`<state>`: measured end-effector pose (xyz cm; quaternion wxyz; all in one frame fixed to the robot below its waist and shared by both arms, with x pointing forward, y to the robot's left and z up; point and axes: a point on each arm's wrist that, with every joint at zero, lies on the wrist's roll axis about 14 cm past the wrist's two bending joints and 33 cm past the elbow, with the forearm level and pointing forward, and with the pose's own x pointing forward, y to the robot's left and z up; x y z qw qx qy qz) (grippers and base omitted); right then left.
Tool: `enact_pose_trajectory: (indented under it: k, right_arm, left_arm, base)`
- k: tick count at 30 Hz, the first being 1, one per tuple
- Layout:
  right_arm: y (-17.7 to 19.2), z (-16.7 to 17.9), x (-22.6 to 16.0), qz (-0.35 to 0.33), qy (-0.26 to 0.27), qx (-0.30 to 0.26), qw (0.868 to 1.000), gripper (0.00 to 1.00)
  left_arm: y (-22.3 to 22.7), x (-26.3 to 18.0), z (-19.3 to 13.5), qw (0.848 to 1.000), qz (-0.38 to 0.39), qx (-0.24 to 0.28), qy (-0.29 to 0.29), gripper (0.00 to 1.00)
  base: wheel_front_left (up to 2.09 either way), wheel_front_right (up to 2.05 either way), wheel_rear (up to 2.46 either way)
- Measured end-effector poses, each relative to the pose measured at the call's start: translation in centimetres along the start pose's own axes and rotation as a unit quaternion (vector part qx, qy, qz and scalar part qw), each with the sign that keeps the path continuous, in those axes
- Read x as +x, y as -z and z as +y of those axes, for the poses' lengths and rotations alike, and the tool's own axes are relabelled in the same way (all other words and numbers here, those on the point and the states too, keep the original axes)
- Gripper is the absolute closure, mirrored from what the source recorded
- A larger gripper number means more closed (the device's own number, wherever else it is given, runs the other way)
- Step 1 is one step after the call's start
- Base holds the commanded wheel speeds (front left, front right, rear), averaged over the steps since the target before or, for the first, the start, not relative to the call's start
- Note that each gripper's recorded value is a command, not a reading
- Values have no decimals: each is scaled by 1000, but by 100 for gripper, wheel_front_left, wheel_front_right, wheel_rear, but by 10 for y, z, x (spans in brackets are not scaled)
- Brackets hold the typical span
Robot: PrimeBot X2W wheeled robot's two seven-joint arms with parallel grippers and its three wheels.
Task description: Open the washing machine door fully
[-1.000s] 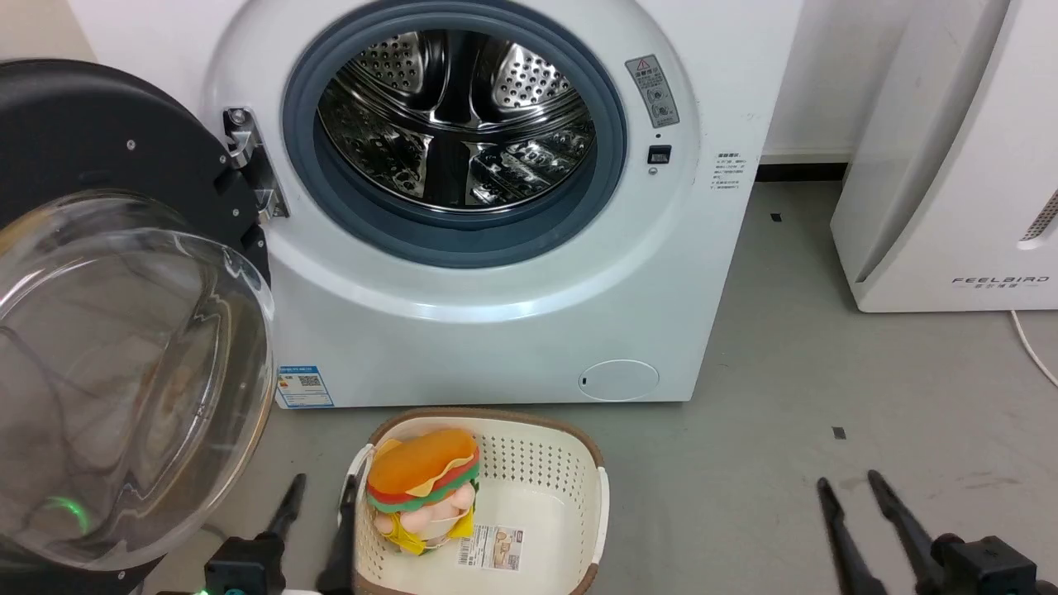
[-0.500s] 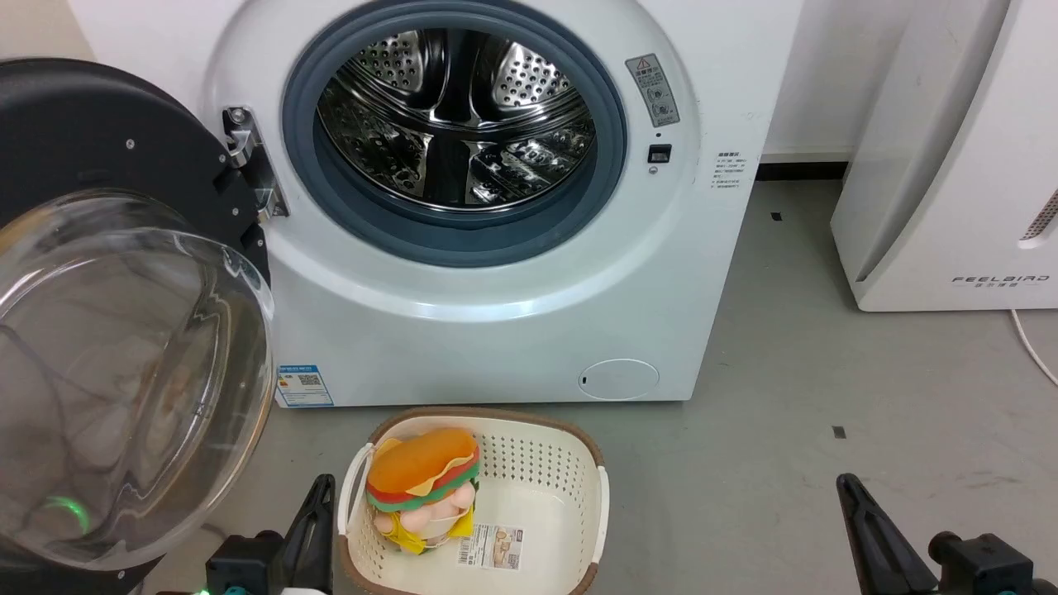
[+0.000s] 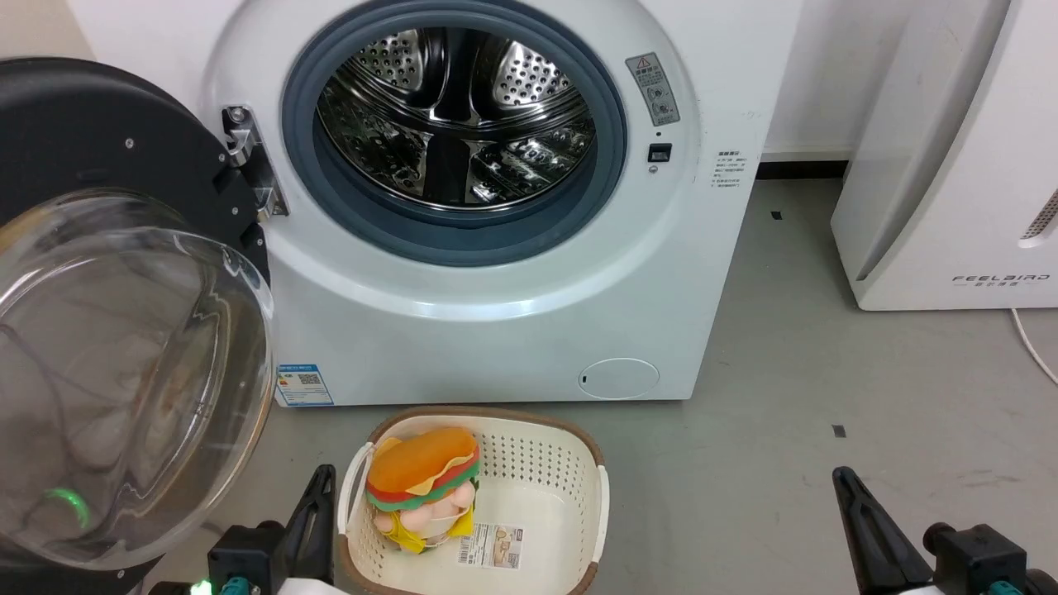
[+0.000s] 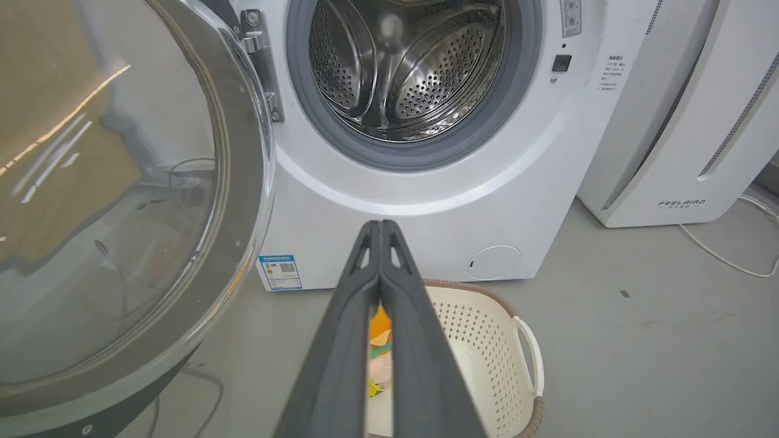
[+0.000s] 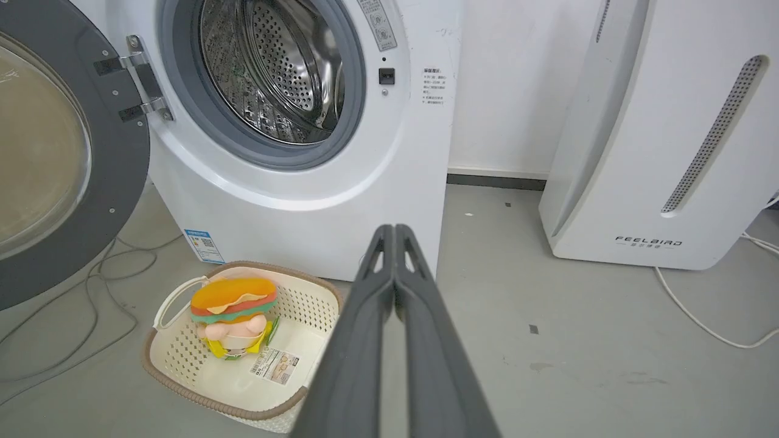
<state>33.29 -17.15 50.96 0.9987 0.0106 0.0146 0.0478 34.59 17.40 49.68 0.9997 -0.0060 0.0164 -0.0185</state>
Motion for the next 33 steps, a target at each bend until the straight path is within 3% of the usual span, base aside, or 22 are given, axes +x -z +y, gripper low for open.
enact_pose_trajectory:
  k: [33]
  right_arm:
    - [-5, 2, 13, -1, -6, -13, 1000, 100]
  left_arm:
    - [-7, 7, 2, 1000, -1, 9, -5, 100]
  base:
    - [0, 0, 0]
